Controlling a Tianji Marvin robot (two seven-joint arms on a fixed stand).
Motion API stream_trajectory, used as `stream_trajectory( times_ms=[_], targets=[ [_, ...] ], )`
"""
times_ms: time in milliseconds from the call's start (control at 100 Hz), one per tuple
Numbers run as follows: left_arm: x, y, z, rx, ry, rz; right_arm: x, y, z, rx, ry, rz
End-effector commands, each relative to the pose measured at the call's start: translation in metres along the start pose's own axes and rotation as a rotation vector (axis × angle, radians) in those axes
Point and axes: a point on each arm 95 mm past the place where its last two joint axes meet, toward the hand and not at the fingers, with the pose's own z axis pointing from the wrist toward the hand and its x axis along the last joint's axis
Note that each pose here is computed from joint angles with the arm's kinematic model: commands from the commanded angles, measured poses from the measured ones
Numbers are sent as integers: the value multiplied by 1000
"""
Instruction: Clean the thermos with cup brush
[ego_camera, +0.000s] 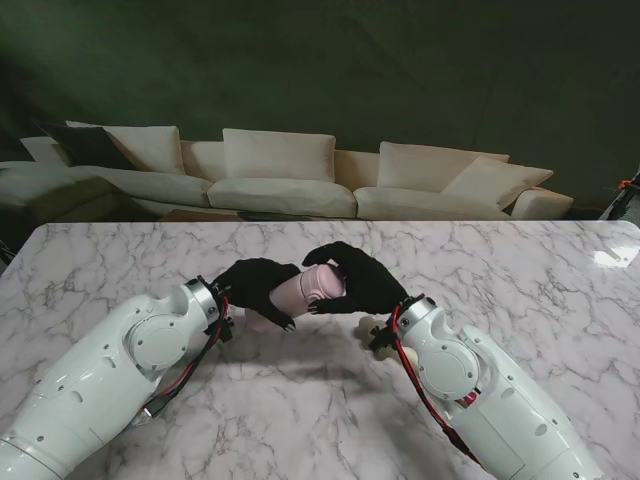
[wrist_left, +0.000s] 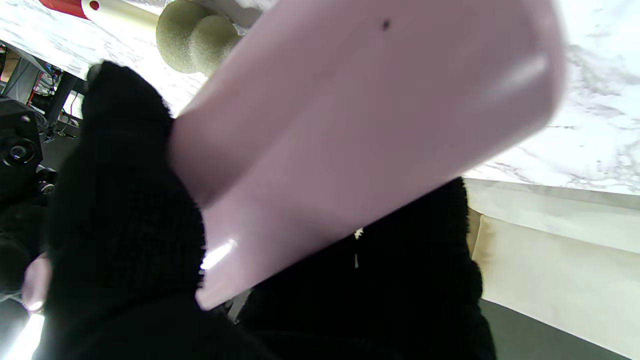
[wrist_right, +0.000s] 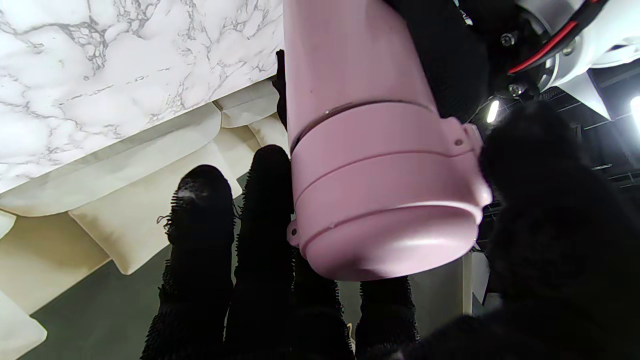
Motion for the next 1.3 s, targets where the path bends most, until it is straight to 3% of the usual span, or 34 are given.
stream_trajectory(
  times_ms=[0,680,1050,1290],
  targets=[
    [3,-3,3,-1,7,-2,2,-4,1,7,7,4],
    [2,0,1,-19,-5,1,3,6,-6,-75,-3,144],
    [1,-1,-4,-15,-12,15,-8,43,-32,-151,-55,44],
    [1,-3,-5,-10,-11,17,-40,73,-53,-129,-190,-83]
  ],
)
